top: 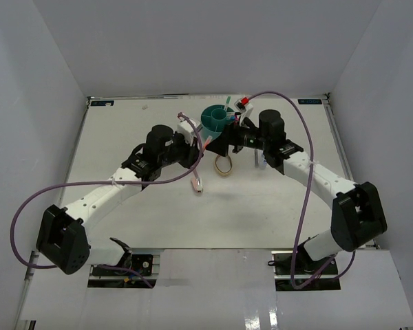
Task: Sort the stationery into containers
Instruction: Place the pen in the storage box.
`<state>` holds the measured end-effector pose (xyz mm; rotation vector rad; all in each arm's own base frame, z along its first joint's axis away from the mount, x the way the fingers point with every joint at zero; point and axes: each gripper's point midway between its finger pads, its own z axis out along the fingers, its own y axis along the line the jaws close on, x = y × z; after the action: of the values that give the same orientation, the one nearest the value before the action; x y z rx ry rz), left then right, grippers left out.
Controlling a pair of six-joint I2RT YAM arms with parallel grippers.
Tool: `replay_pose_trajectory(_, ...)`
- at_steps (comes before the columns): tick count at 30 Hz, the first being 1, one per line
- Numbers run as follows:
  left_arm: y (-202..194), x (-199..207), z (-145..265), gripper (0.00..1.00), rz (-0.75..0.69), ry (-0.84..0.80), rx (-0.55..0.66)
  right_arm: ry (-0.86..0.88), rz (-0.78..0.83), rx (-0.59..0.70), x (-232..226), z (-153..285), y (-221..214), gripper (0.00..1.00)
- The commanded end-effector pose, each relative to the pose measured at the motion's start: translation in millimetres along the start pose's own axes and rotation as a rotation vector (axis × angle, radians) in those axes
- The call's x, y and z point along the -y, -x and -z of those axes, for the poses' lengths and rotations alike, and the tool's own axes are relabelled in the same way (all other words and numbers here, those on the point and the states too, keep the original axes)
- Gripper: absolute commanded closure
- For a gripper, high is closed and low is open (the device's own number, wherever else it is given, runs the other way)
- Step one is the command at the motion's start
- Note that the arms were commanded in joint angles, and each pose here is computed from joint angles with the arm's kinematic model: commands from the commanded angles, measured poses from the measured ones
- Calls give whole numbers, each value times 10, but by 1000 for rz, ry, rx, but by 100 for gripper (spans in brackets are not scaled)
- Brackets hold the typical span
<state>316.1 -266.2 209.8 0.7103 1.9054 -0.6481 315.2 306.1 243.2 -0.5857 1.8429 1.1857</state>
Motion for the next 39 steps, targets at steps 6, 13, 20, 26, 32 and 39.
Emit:
replay_pose_trajectory(6,158,187,117,86,-141,-90,88,125,-37,-31,-267,-330,167,21)
replay_pose_trajectory(13,140,159,146,85,-152,-71,111,121,-52,-49,-222,-416,106,48)
replay_pose_trajectory(20,117,34,138,86,-118,2,115,115,-60,-65,-195,-410,34,74)
replay_pose_trajectory(26,97,-22,65,65,-73,26,97,83,-42,-55,-125,-438,62,89)
replay_pose_trajectory(32,4,-349,37,15,45,183,63,-61,49,-23,129,-540,343,92)
replay_pose_trajectory(39,-25,-935,173,3,240,348,56,-320,198,101,580,-615,979,92)
